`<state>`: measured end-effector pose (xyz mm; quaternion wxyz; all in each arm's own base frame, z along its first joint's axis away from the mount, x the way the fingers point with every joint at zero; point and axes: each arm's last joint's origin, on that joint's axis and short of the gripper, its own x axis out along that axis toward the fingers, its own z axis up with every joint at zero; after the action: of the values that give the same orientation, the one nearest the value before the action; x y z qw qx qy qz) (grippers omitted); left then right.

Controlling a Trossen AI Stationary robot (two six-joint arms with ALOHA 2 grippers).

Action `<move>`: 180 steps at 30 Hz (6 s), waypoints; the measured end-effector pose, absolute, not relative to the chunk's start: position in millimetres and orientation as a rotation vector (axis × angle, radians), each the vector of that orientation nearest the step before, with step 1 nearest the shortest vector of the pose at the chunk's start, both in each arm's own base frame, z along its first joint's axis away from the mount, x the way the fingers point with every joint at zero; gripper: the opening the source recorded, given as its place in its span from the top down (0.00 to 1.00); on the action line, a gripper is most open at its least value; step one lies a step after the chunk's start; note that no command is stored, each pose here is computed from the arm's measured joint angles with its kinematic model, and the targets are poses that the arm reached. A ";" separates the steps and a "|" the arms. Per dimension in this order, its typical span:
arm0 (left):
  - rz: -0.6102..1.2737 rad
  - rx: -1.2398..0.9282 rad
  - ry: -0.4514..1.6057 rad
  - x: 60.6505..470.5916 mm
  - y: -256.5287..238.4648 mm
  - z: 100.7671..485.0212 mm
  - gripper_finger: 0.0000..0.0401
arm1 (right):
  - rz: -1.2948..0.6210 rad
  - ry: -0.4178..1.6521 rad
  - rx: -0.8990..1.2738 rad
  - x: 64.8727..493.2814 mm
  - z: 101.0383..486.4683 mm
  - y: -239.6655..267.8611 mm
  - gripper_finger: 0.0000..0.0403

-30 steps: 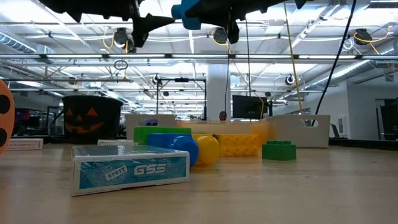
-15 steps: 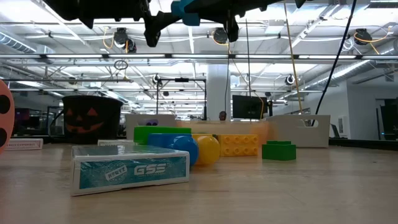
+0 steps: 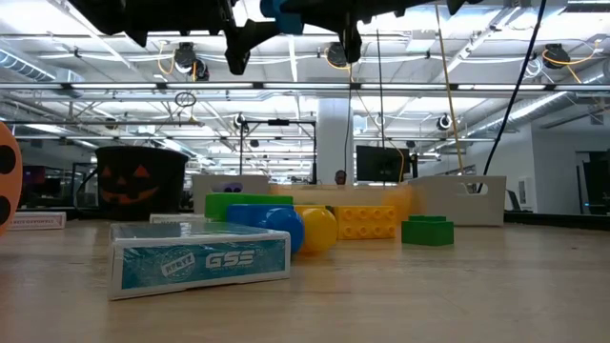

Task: Pick & Place Toys
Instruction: Put the right blue game piece into the orange bin

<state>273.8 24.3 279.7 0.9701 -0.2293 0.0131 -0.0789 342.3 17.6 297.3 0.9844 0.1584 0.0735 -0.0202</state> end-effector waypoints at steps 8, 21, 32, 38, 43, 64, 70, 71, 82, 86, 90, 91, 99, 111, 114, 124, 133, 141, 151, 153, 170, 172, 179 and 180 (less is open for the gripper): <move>-0.160 -0.454 0.027 273.8 24.3 279.6 0.56 | -0.017 0.146 0.321 342.4 297.9 18.3 0.99; -0.177 -0.426 0.030 273.7 23.8 279.4 0.58 | 0.012 0.151 0.329 342.4 297.9 19.3 0.99; -0.199 -0.423 0.024 273.4 23.2 280.5 0.66 | 0.020 0.111 0.324 342.9 301.6 19.6 0.84; -0.196 -0.423 0.026 273.4 23.2 280.3 0.61 | 0.017 0.116 0.356 342.9 301.2 19.5 0.69; -0.194 -0.421 0.017 273.3 24.5 281.1 0.65 | 0.014 0.116 0.375 342.9 301.2 19.3 0.58; -0.173 -0.449 0.016 268.3 53.6 281.2 0.66 | -0.078 0.258 0.286 287.3 332.9 -5.0 0.51; -0.128 -0.434 0.138 271.3 63.9 290.4 0.64 | -0.197 0.333 0.264 257.2 341.1 -12.0 0.51; -0.120 -0.408 0.173 272.4 65.4 296.5 0.64 | -0.222 0.347 0.258 252.2 341.8 -12.5 0.51; -0.003 -0.263 0.458 320.8 122.7 332.0 0.63 | -0.301 0.530 0.169 225.2 334.8 -13.6 0.51; 0.033 -0.273 0.569 344.6 152.4 332.1 0.65 | -0.331 0.627 0.136 219.3 327.2 -15.5 0.52; 0.075 -0.304 0.685 359.4 178.6 327.9 0.66 | -0.357 0.688 0.135 215.3 322.0 -19.6 0.53; 0.093 -0.303 0.716 362.4 183.9 325.8 0.66 | -0.362 0.691 0.139 215.1 319.9 -20.4 0.53; 0.177 -0.270 0.909 374.8 214.2 317.1 0.63 | -0.370 0.688 0.242 203.1 273.1 -25.2 0.54; 0.218 -0.217 1.065 379.5 253.2 280.5 0.63 | -0.369 0.620 0.449 185.0 227.4 -24.2 0.55; 0.205 -0.207 1.117 377.3 261.7 266.9 0.61 | -0.390 0.604 0.439 185.5 228.3 -25.8 0.56; 0.124 -0.097 1.182 377.8 275.8 241.4 0.65 | -0.492 0.561 0.511 183.0 229.3 -43.7 0.58; 0.083 0.015 1.136 383.3 275.8 245.0 0.65 | -0.553 0.513 0.548 181.3 231.4 -56.3 0.58; 0.054 0.005 1.210 385.4 273.9 228.1 0.62 | -0.569 0.496 0.562 181.1 232.2 -59.2 0.58; 0.013 -0.015 1.333 398.9 260.1 192.6 0.66 | -0.565 0.502 0.565 181.0 231.8 -58.4 0.58; 0.007 -0.017 1.338 400.9 257.8 190.2 0.66 | -0.565 0.502 0.564 181.0 231.8 -58.4 0.58; 0.062 -0.007 1.390 403.2 253.6 185.7 0.60 | -0.557 0.511 0.537 180.9 231.7 -58.4 0.58; 0.063 -0.008 1.390 403.2 253.6 185.7 0.55 | -0.557 0.511 0.536 180.9 231.7 -58.4 0.58; 0.077 -0.023 1.389 403.3 253.6 185.7 0.39 | -0.556 0.512 0.532 180.9 231.7 -58.4 0.58; 0.080 -0.027 1.390 403.2 253.6 185.7 0.37 | -0.556 0.512 0.532 180.9 231.7 -58.4 0.58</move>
<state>403.2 253.6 185.7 0.7673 -0.0123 0.6401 0.0368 180.9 -58.4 231.7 0.8951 0.2568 0.2469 -0.2680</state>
